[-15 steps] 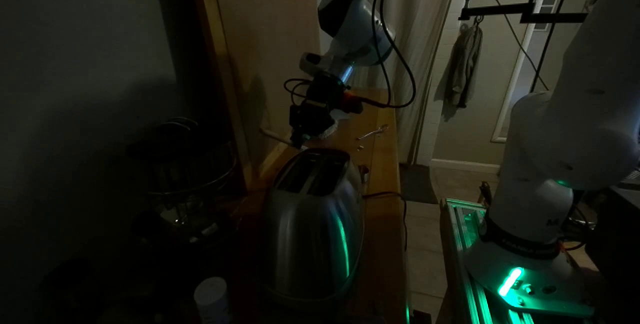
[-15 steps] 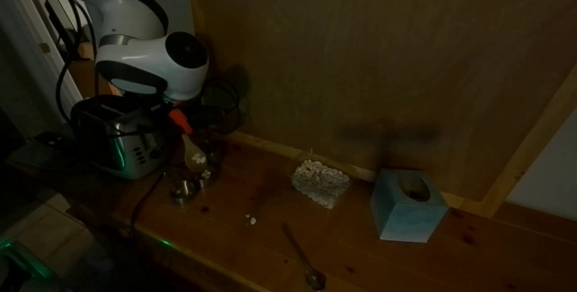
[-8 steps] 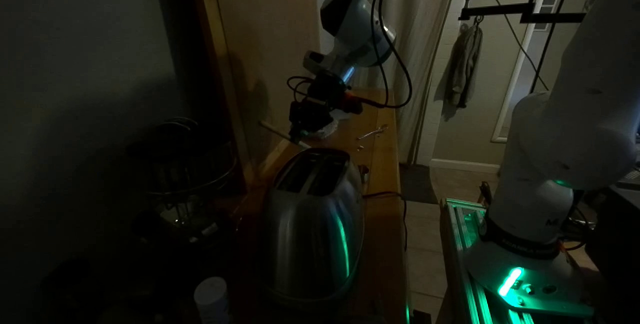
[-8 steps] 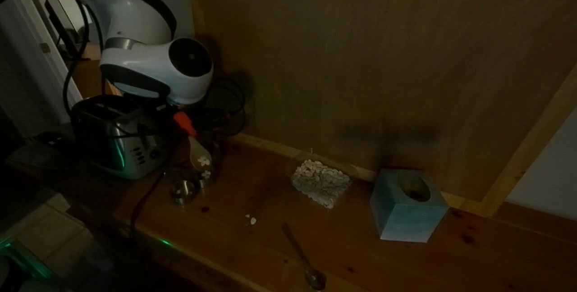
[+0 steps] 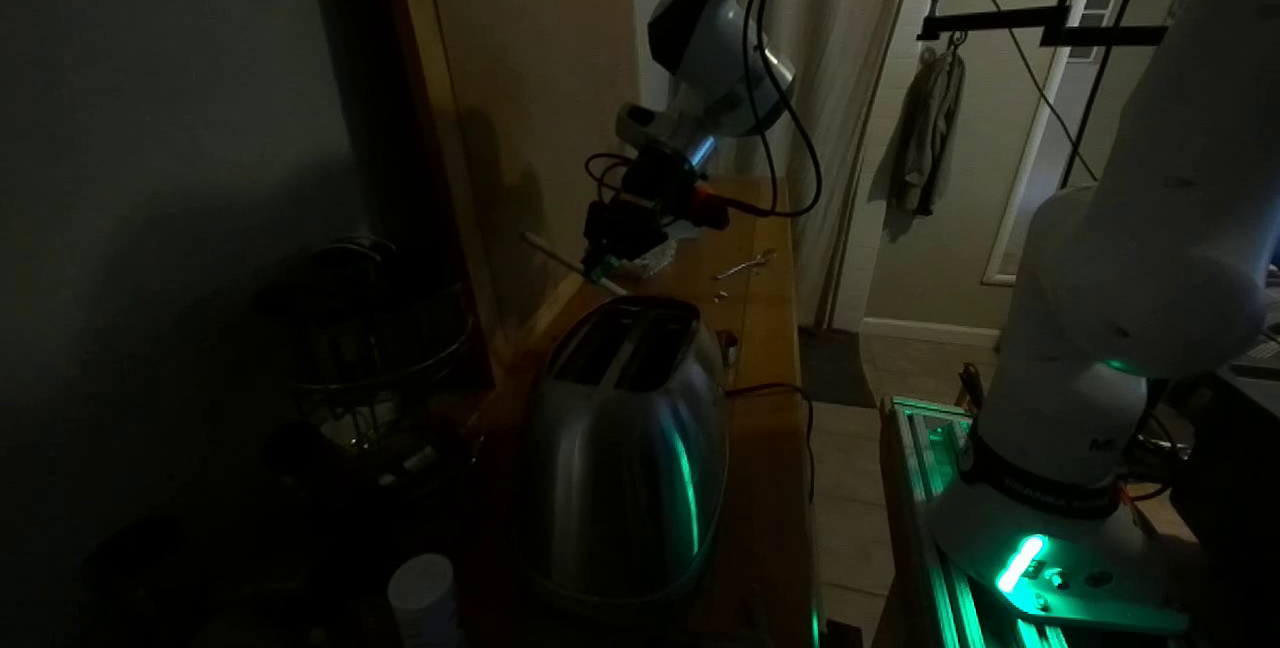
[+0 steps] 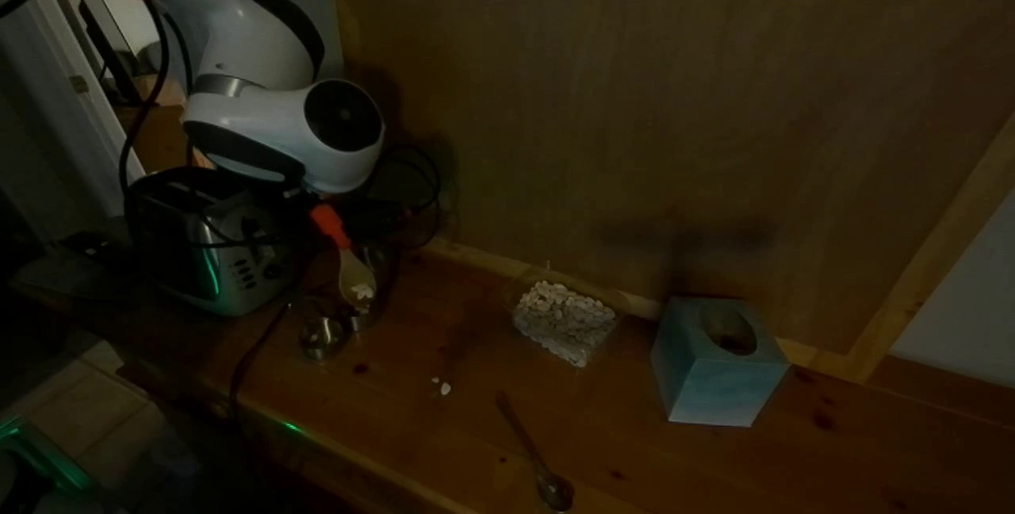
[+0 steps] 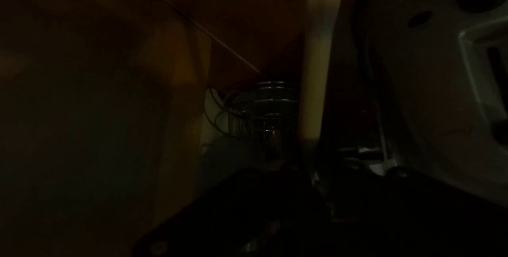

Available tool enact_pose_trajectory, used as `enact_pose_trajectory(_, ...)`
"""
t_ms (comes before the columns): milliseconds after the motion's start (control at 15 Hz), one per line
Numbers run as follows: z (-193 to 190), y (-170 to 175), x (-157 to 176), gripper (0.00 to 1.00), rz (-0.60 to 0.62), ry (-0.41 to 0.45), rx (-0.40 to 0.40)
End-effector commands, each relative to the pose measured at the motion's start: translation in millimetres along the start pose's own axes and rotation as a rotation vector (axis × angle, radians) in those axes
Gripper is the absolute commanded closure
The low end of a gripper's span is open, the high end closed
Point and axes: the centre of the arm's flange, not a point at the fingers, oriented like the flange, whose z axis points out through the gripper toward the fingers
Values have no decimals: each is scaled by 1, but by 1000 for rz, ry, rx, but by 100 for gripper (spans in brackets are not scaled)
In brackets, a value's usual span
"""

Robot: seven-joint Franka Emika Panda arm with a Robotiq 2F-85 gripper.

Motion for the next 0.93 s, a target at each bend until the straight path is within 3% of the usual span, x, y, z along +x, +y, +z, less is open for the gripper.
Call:
enact_pose_trajectory(0,-2,9,-3,96,34,71,4)
enact_pose_trajectory(867,-19,12,-15,96,94,185,-11)
